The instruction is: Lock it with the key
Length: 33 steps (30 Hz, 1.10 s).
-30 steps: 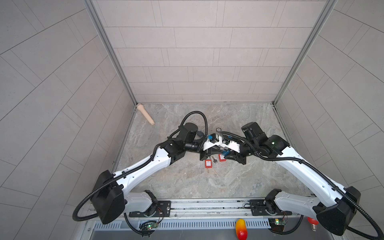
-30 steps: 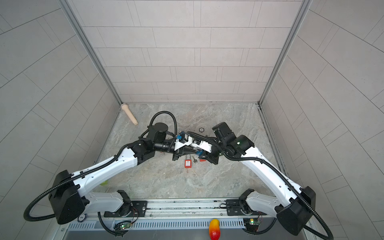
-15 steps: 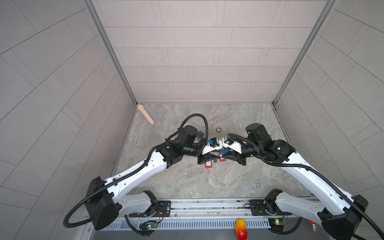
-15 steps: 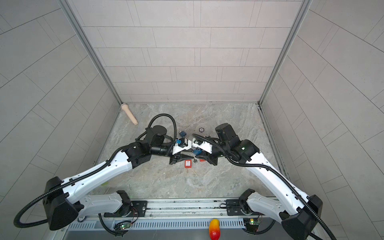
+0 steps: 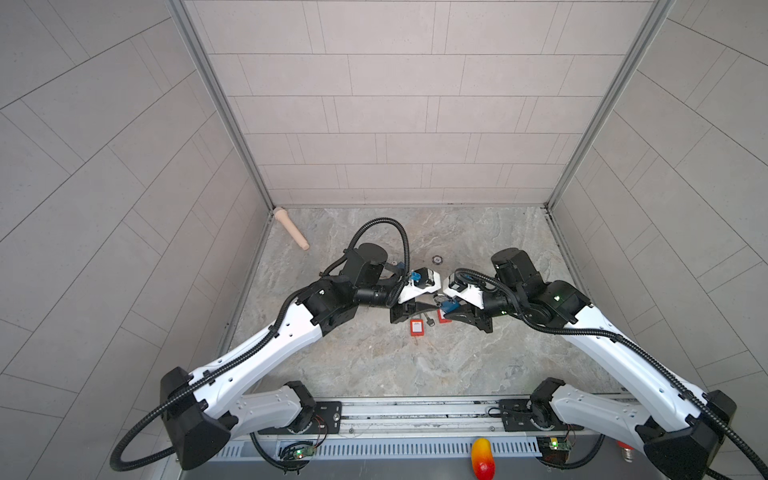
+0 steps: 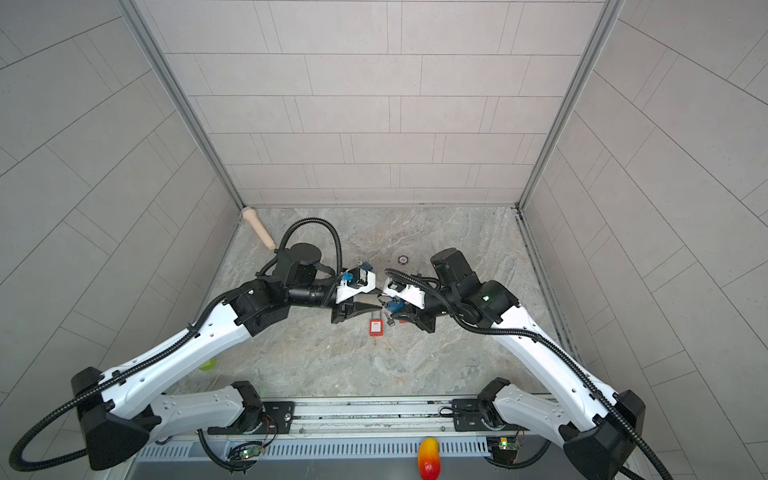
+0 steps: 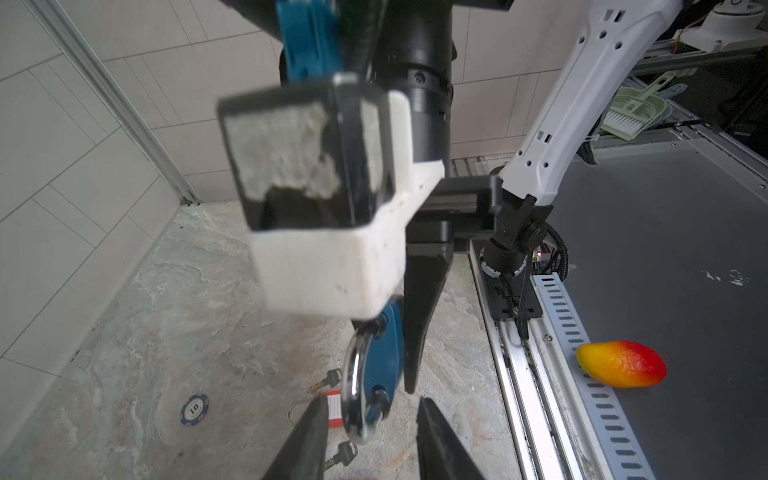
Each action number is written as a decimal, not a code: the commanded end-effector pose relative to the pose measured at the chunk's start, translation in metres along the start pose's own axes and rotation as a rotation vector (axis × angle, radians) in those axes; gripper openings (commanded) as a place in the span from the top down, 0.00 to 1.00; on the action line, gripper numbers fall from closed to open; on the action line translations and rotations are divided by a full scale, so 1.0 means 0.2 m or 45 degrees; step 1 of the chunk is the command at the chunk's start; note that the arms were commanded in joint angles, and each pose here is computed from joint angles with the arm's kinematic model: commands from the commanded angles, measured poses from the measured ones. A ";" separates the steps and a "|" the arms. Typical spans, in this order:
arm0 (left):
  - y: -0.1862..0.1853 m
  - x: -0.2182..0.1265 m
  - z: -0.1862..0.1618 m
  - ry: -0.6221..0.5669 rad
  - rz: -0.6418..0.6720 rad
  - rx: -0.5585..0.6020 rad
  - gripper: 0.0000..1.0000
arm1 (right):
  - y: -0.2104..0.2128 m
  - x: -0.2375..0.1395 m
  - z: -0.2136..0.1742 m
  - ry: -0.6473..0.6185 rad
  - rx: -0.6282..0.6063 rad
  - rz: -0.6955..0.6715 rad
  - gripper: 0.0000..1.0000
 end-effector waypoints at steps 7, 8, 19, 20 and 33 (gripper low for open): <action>0.01 0.00 0.04 0.046 -0.072 0.032 0.75 | 0.03 -0.02 0.05 -0.041 -0.036 0.038 1.00; 0.01 0.00 0.04 0.050 -0.075 0.033 0.78 | 0.04 -0.02 0.05 -0.042 -0.040 0.039 1.00; 0.00 0.03 0.05 0.008 -0.147 0.019 0.99 | 0.03 -0.03 0.07 -0.031 -0.045 0.044 1.00; 0.01 0.03 0.06 0.001 -0.149 0.016 1.00 | 0.03 -0.03 0.07 -0.036 -0.048 0.043 1.00; 0.10 -0.03 0.11 -0.141 0.004 -0.081 1.00 | 0.02 -0.10 -0.03 0.042 -0.036 -0.158 0.62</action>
Point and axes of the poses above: each gripper's point midway between its finger pads, its own x axis out along the fingers, its own y axis along the line the jaws close on, z = x × y, the point moved 6 cm from there along -x, back along the fingers, and after that the axes turned 5 degrees about x, right-handed, at the moved point
